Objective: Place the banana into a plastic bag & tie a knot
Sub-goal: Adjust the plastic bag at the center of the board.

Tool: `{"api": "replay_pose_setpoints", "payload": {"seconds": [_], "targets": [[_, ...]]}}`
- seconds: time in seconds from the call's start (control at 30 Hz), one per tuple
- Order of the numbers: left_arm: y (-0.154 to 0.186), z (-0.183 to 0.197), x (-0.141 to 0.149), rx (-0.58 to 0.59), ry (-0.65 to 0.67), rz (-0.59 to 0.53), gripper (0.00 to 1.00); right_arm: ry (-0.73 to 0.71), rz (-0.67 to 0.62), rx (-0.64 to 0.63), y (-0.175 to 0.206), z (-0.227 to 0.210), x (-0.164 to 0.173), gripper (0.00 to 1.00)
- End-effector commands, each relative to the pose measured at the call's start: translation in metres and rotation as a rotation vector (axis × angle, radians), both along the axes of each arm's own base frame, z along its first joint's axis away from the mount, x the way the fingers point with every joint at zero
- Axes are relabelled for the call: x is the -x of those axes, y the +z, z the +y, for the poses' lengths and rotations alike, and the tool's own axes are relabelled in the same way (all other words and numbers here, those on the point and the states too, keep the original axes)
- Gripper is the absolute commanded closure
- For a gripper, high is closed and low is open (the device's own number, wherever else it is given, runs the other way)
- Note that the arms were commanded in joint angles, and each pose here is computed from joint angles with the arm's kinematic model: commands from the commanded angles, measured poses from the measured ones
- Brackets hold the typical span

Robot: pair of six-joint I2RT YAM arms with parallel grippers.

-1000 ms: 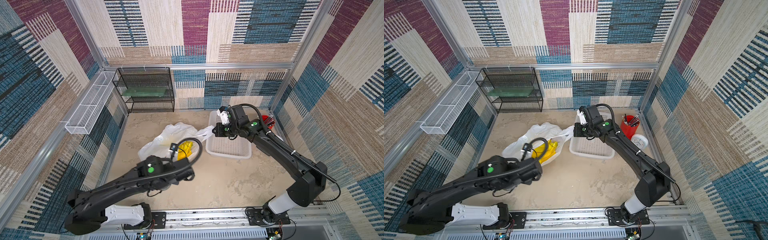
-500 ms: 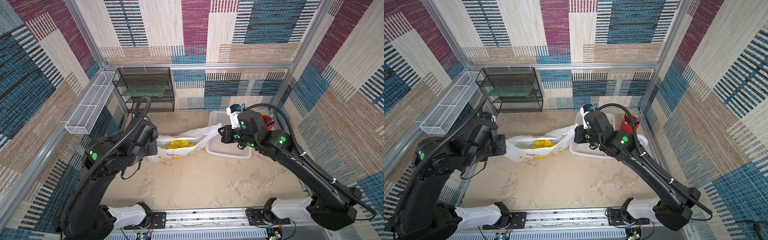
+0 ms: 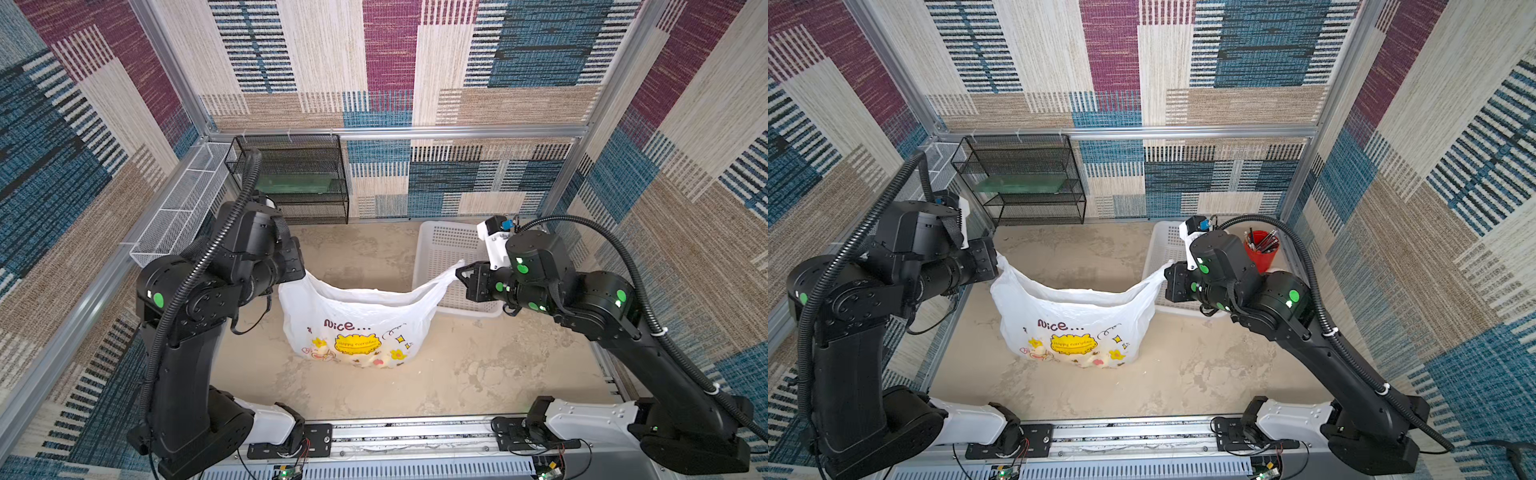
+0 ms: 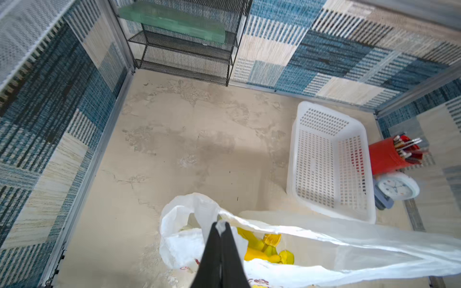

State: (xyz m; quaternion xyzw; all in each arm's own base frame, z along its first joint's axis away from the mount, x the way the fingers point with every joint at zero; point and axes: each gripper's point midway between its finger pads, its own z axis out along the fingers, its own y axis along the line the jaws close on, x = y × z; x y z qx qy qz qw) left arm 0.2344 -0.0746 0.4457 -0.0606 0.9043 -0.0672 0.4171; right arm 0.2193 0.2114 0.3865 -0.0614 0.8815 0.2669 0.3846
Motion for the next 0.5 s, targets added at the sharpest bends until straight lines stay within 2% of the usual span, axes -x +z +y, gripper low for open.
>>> {"api": "replay_pose_setpoints", "payload": {"seconds": [0.0,0.27,0.47], "targets": [[-0.018,-0.024,0.004,0.012,-0.137,0.085,1.00,-0.067,0.004,0.024,-0.008,-0.015,-0.006,1.00],[-0.028,-0.087,-0.020,0.150,-0.325,0.171,1.00,-0.283,-0.042,0.110,0.006,-0.100,-0.082,1.00],[-0.040,-0.109,-0.031,0.161,-0.398,0.222,1.00,-0.204,0.034,0.089,-0.021,-0.087,-0.101,1.00]]}}
